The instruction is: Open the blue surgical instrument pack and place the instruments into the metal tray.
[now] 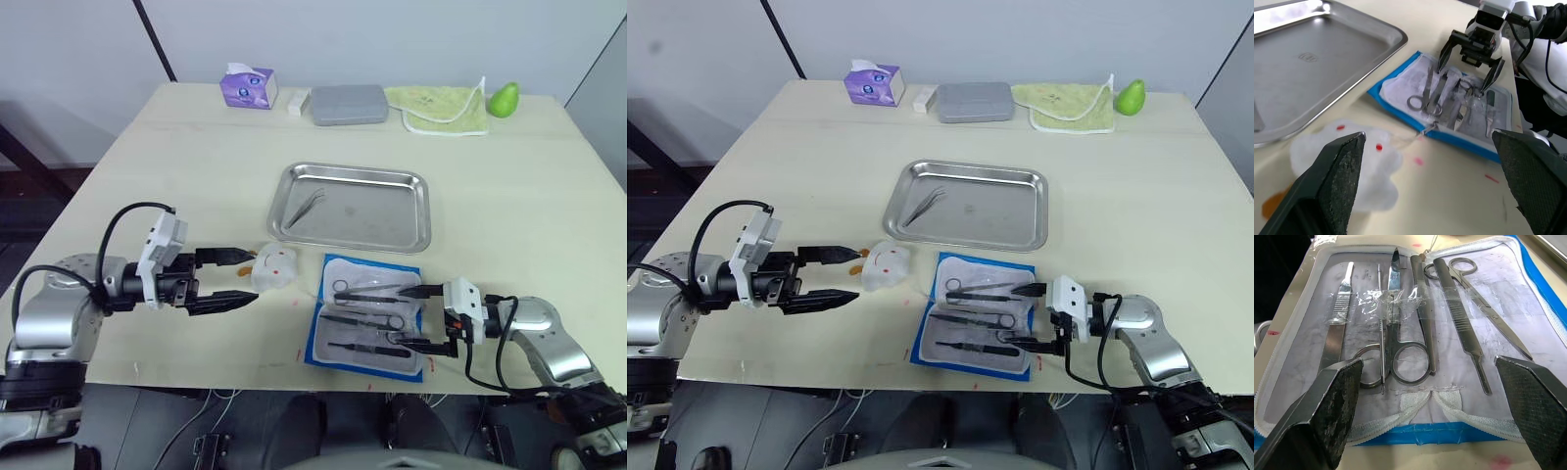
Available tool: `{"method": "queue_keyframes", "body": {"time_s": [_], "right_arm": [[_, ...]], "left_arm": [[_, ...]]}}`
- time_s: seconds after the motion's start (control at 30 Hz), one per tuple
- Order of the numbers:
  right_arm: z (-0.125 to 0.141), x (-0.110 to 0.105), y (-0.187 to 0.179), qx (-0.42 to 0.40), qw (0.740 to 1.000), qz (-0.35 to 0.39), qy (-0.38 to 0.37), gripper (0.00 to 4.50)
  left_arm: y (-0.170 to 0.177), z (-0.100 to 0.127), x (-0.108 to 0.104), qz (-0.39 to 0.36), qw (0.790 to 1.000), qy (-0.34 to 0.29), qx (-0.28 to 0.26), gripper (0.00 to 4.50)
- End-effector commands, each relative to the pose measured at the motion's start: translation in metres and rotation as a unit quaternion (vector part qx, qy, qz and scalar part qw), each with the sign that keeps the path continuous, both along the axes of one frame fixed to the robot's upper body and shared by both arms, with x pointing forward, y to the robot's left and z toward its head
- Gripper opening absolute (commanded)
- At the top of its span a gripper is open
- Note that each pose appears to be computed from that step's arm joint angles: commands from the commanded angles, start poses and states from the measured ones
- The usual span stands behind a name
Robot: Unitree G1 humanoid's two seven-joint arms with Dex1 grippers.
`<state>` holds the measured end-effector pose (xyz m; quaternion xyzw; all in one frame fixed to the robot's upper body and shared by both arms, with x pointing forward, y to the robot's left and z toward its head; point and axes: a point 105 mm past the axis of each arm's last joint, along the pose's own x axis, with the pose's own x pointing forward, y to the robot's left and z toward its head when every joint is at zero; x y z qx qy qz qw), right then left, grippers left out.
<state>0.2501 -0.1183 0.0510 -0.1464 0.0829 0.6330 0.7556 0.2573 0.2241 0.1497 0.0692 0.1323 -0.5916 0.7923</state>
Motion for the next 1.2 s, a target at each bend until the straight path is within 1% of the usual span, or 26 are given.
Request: {"method": "queue_keyframes", "body": {"time_s": [0.03,0.1,0.2,0.27,0.33,0.37,0.47,0.53,0.6,0.67,0.77,0.87,1.0,1.2], "right_arm": [[-0.029,-0.010,-0.016,-0.044,0.997,-0.019,0.062,4.50],[-0.028,-0.010,-0.015,-0.043,0.997,-0.020,0.061,4.50],[-0.027,-0.008,-0.015,-0.041,0.997,-0.020,0.060,4.50],[-0.026,-0.007,-0.014,-0.040,0.997,-0.021,0.059,4.50],[-0.025,-0.007,-0.014,-0.039,0.997,-0.022,0.058,4.50],[-0.025,-0.007,-0.013,-0.039,0.997,-0.022,0.058,4.50],[-0.025,-0.007,-0.012,-0.037,0.997,-0.024,0.057,4.50],[-0.025,-0.008,-0.011,-0.036,0.997,-0.025,0.057,4.50],[-0.025,-0.009,-0.010,-0.034,0.997,-0.027,0.058,4.50],[-0.024,-0.009,-0.010,-0.033,0.997,-0.030,0.058,4.50],[-0.026,-0.012,-0.009,-0.033,0.997,-0.030,0.060,4.50],[-0.025,-0.012,-0.008,-0.032,0.997,-0.032,0.060,4.50],[-0.025,-0.012,-0.009,-0.033,0.997,-0.036,0.059,4.50],[-0.025,-0.011,-0.009,-0.032,0.997,-0.038,0.058,4.50]], "left_arm": [[-0.019,0.014,-0.001,-0.025,0.999,-0.031,0.005,4.44],[-0.032,0.018,0.004,-0.026,0.998,-0.048,0.011,4.44],[-0.051,0.018,0.010,-0.028,0.998,-0.053,0.029,4.44],[-0.064,0.021,0.016,-0.023,0.999,-0.040,0.021,4.44],[-0.081,0.021,0.021,-0.034,0.999,-0.036,0.021,4.44],[-0.088,0.021,0.023,-0.037,0.998,-0.043,0.022,4.21],[-0.100,0.017,0.025,-0.052,0.997,-0.049,0.034,3.16],[-0.104,0.012,0.029,-0.047,0.996,-0.057,0.050,2.07],[-0.110,0.005,0.035,-0.039,0.996,-0.052,0.066,2.07],[-0.116,-0.001,0.038,-0.044,0.995,-0.047,0.073,2.07],[-0.130,-0.018,0.042,-0.060,0.993,-0.049,0.094,2.07],[-0.135,-0.027,0.047,-0.061,0.990,-0.053,0.112,2.07],[-0.139,-0.037,0.051,-0.066,0.986,-0.065,0.136,2.07],[-0.146,-0.043,0.053,-0.076,0.983,-0.070,0.150,2.07]]}}
